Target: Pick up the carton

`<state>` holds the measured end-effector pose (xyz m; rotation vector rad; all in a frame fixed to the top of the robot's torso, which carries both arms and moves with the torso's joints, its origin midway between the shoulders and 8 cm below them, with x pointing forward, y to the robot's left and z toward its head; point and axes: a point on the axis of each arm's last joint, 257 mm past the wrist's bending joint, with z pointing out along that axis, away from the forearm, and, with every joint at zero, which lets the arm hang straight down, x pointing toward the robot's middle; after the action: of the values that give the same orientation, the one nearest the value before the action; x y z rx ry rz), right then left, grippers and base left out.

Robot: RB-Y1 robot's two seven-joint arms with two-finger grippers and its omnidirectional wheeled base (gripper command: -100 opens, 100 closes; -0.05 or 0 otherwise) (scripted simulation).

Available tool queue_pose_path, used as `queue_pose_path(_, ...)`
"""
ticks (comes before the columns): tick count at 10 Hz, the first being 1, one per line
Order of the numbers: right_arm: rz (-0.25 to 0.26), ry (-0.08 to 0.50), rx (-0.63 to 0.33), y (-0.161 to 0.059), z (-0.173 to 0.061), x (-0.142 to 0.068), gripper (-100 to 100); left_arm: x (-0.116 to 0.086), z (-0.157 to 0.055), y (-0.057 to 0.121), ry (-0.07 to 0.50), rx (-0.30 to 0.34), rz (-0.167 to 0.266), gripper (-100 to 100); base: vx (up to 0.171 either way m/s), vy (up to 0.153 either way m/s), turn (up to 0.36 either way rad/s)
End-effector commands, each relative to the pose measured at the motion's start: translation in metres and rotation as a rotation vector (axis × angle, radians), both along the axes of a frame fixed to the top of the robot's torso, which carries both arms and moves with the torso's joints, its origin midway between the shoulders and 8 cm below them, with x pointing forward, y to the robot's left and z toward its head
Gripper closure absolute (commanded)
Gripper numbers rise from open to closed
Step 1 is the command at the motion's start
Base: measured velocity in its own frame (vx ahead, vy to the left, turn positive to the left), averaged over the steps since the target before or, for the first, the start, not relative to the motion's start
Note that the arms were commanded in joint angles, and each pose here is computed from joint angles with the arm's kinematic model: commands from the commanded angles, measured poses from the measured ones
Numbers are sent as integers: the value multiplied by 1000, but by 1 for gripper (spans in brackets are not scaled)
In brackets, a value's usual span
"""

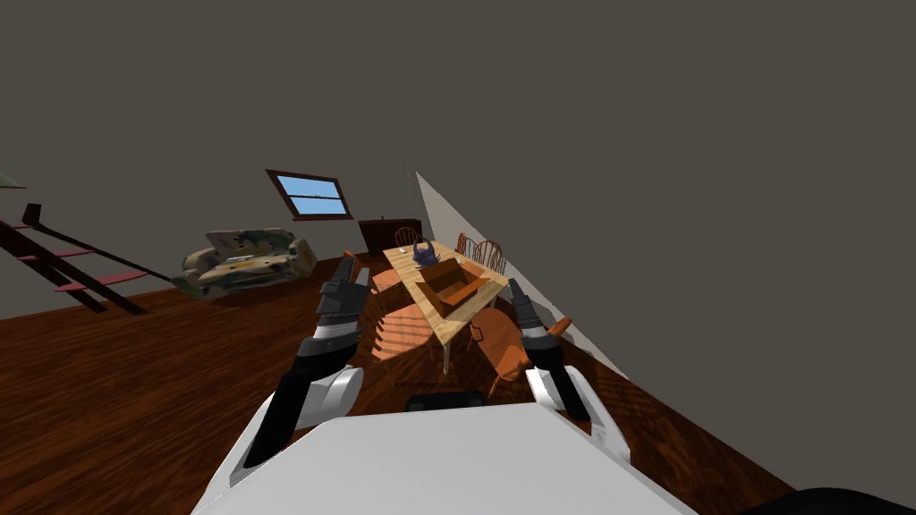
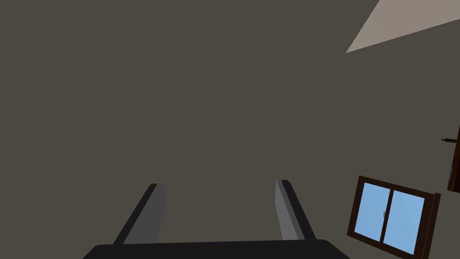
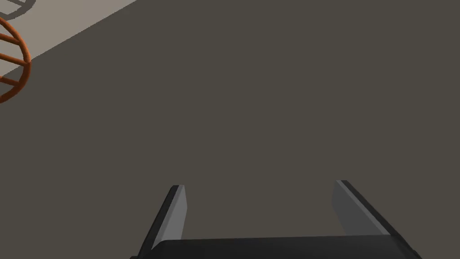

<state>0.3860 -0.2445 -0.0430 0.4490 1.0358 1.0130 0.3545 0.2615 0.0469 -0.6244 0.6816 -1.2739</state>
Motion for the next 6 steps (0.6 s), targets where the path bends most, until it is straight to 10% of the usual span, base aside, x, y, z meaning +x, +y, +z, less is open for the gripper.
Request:
queue_pose_path(1,5,16,-111,8,-14,2,-100,0,0,0,0,0,0,0,-21,24,175)
queue_pose_path(6,32,44,-486,32,-63,8,-100,0,0,0,0,0,0,0,-15,31,157)
